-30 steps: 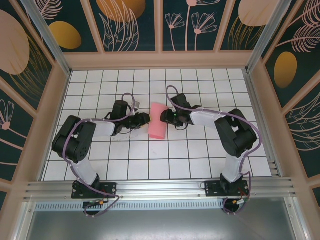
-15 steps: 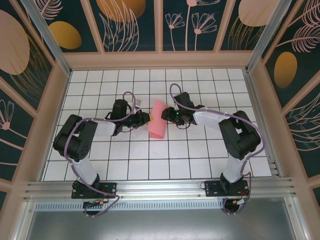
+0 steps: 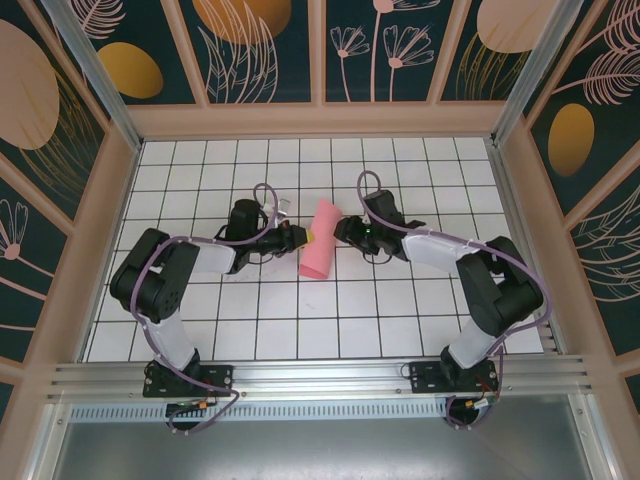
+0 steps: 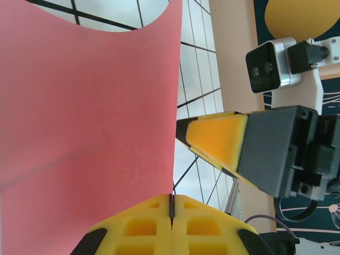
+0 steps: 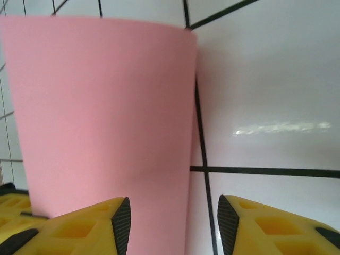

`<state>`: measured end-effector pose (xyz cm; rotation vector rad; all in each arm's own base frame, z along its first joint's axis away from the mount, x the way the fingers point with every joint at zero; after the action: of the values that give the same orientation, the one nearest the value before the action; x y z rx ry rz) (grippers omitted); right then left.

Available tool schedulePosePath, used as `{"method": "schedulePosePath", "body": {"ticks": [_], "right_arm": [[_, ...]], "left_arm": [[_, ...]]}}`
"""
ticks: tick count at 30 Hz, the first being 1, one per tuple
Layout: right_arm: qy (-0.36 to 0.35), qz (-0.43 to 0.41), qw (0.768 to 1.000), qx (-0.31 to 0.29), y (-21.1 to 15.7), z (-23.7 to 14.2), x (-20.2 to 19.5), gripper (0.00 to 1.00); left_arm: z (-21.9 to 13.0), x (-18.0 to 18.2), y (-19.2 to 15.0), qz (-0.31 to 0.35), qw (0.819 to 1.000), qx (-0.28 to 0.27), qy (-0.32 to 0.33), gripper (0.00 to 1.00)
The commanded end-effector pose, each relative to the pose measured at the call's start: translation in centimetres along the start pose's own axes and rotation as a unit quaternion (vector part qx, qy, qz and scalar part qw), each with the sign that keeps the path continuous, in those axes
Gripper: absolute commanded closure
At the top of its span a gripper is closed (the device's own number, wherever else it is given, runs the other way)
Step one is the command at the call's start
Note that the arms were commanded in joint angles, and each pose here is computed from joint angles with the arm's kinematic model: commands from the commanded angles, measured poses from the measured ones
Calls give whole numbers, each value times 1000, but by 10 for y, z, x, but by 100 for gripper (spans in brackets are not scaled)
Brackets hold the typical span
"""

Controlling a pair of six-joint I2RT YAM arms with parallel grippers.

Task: Fold a paper plane with a square sheet of paper (pick it up from the middle)
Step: Hold the square sheet of paper at the center of the table.

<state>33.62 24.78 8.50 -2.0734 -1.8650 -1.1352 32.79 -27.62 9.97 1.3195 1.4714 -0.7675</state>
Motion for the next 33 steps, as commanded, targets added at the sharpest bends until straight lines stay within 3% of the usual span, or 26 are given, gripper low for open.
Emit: {"method": "schedulePosePath", "body": {"ticks": [1, 8, 16, 33], "right_arm": [[-5, 20, 999, -34, 14, -10, -5, 53], [41, -5, 999, -3, 6, -4, 10, 47], [43, -21, 997, 58, -12, 18, 13, 42], [6, -33, 992, 126, -25, 54, 7, 40]], "left_arm": [[-4, -24, 6, 23, 999, -14, -21, 99], [4, 5, 10, -3, 999, -22, 35, 99], [11, 37, 13, -33, 995, -30, 84, 97], [17, 58, 9, -61, 992, -22, 105, 94]]}}
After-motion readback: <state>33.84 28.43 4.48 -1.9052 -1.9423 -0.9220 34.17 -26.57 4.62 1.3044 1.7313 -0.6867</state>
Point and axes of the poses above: each hand's point on the last joint's axis, 136 mm out from that joint toward the fingers, its own z axis out along the fingers, its own x axis along the line the jaws close on, y = z × x, the point moved 1 cm from there along -z, back along the fingers, and after that the axes turned 7 degrees about -z, right-handed, at the moved point
